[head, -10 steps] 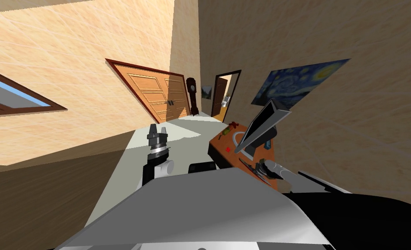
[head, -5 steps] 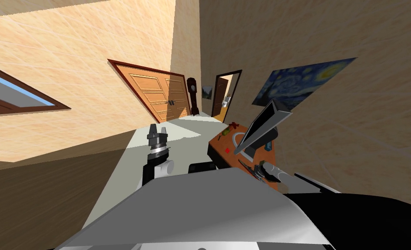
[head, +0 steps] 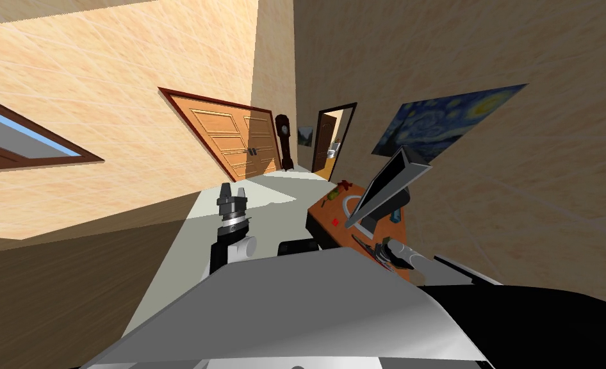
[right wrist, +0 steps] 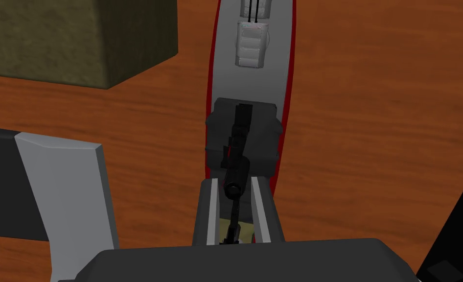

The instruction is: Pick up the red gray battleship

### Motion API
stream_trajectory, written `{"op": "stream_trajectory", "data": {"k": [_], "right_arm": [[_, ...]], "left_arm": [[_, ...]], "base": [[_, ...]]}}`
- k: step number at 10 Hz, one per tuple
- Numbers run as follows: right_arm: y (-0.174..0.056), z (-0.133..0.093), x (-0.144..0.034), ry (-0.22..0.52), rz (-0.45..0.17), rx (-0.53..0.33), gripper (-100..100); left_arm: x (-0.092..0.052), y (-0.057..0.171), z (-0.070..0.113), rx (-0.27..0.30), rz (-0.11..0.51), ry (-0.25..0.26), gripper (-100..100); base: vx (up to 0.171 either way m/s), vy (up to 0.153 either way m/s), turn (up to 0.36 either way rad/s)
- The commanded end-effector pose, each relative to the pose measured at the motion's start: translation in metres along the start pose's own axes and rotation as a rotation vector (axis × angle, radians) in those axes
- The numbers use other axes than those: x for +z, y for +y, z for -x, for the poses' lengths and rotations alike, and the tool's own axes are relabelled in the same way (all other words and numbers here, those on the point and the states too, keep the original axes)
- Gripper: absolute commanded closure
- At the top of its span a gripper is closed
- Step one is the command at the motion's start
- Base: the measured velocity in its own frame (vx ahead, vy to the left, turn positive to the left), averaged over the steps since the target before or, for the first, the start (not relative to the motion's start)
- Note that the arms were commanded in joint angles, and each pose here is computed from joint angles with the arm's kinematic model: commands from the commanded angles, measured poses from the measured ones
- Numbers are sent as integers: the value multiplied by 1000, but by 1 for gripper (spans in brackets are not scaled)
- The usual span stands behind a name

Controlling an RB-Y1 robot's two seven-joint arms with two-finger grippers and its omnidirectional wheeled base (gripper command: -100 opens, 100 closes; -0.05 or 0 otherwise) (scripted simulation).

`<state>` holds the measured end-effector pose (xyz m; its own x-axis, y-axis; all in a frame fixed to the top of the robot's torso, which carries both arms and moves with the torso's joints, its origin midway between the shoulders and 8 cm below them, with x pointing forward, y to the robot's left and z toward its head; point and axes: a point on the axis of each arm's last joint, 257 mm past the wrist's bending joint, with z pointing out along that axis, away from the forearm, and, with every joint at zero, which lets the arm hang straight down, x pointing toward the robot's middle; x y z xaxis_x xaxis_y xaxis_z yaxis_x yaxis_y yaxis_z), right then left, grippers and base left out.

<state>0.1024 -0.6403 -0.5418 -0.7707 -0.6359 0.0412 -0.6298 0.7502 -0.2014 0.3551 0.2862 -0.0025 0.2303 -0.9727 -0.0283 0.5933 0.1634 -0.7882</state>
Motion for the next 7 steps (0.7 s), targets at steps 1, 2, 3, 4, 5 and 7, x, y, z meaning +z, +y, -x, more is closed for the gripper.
{"op": "stream_trajectory", "data": {"k": [1, 2, 3, 4, 5, 7], "right_arm": [[0, 0, 0, 0, 0, 0, 0], [-14, 0, -9, 0, -1, -8, 100], [-19, 0, -12, 0, -1, -11, 100], [-19, 0, -12, 0, -1, -11, 100], [-25, -1, -17, 0, -1, -14, 100], [-24, -1, -15, 0, 0, -12, 0]], "left_arm": [[0, 0, 0, 0, 0, 0, 0], [0, 0, 0, 0, 0, 0, 0], [0, 0, 0, 0, 0, 0, 0], [0, 0, 0, 0, 0, 0, 0], [0, 0, 0, 0, 0, 0, 0], [0, 0, 0, 0, 0, 0, 0]], "base": [[0, 0, 0], [-23, 55, -46], [-30, 80, -67], [-13, 56, -18], [-7, 40, -9], [-2, 8, -1]]}}
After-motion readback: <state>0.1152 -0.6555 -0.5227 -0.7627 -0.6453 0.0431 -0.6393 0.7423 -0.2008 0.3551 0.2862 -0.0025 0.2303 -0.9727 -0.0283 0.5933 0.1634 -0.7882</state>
